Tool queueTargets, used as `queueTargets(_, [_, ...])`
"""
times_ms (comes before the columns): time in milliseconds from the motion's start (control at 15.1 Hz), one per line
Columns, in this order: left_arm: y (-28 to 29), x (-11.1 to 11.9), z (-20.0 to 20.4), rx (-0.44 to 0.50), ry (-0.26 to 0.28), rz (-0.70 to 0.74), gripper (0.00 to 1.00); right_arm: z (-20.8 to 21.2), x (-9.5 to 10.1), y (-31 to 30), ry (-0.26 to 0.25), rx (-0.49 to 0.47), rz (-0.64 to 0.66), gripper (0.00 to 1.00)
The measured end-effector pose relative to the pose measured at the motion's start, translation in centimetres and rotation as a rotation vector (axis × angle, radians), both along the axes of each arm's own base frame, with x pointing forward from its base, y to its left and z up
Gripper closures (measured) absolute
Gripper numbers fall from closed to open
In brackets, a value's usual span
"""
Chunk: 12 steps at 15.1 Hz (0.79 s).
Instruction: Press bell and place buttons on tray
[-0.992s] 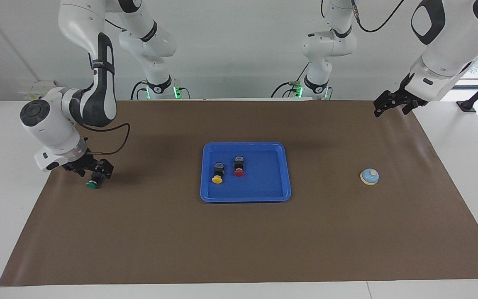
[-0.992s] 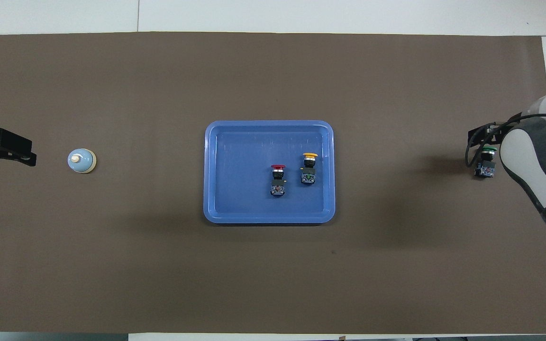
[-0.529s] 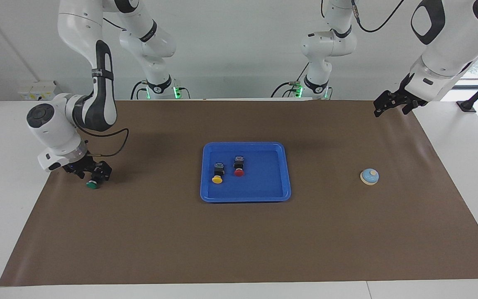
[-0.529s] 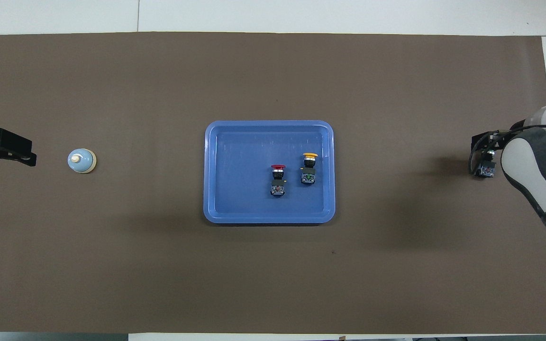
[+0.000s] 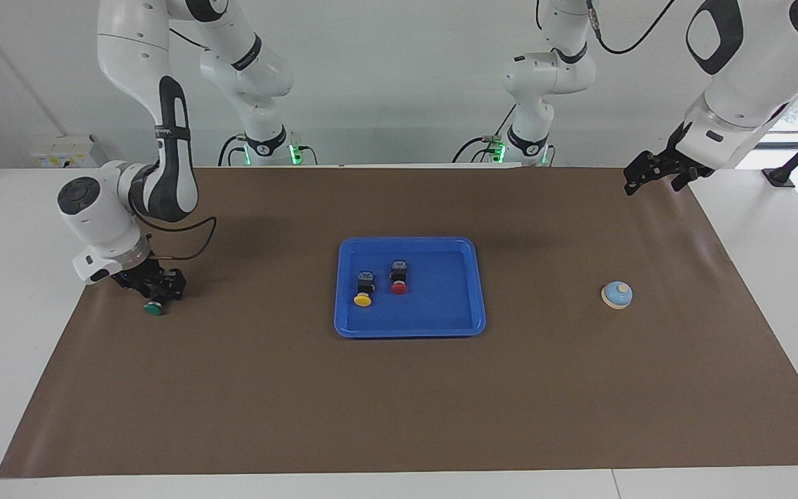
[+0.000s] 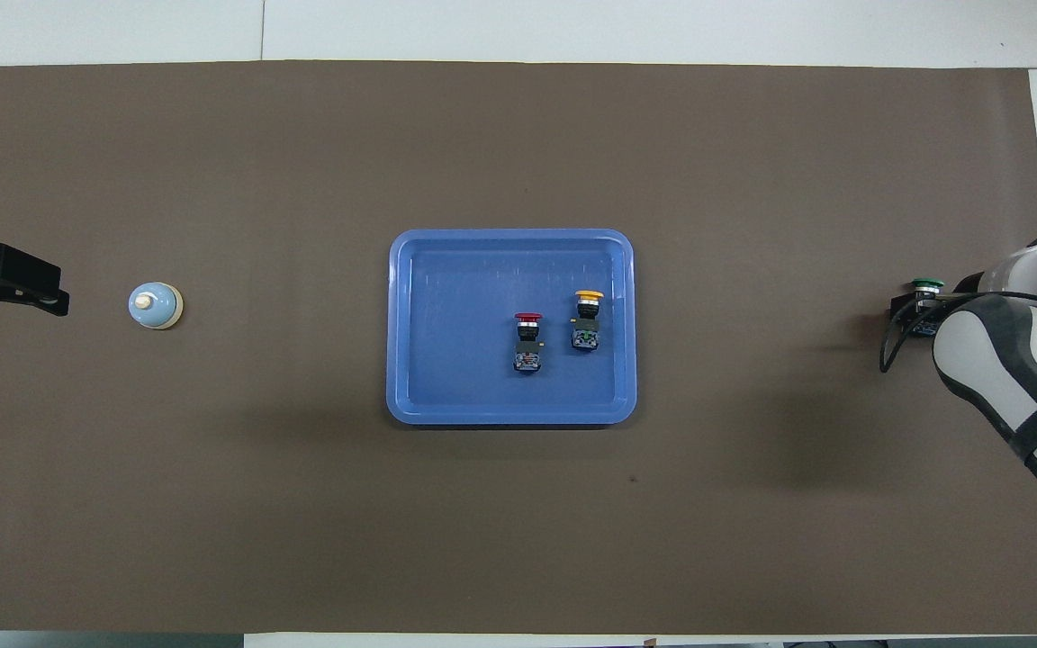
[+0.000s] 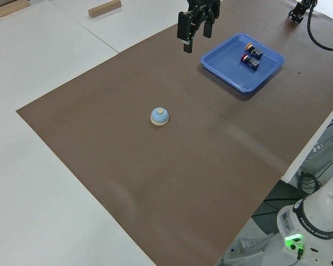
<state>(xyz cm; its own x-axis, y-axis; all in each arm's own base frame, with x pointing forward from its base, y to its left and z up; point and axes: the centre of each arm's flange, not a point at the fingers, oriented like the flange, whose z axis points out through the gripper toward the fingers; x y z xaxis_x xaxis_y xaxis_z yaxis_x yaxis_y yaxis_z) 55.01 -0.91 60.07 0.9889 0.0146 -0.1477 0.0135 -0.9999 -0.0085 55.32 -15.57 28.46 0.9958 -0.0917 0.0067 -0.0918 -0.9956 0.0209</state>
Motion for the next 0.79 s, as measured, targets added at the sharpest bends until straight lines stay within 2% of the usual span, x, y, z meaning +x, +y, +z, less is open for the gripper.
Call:
queueTargets(132, [0.0, 0.0, 0.0, 0.0, 0.0, 0.0, 0.0, 0.3, 0.1, 0.3, -0.003, 0.0, 0.006, 0.59])
queueTargets(331, [0.0, 0.0, 0.0, 0.0, 0.0, 0.0, 0.0, 0.5, 0.3, 1.0, 0.001, 0.002, 0.023, 0.59])
queueTargets(463, [0.0, 0.0, 0.0, 0.0, 0.0, 0.0, 0.0, 1.8, 1.3, 3.0, 0.024, 0.006, 0.053, 0.59])
queueTargets(595, [0.0, 0.0, 0.0, 0.0, 0.0, 0.0, 0.0, 4.5, 3.1, 6.7, 0.054, 0.007, 0.047, 0.59])
queueTargets(794, [0.0, 0.0, 0.0, 0.0, 0.0, 0.0, 0.0, 10.3, 5.6, 16.2, 0.095, -0.005, -0.001, 0.59])
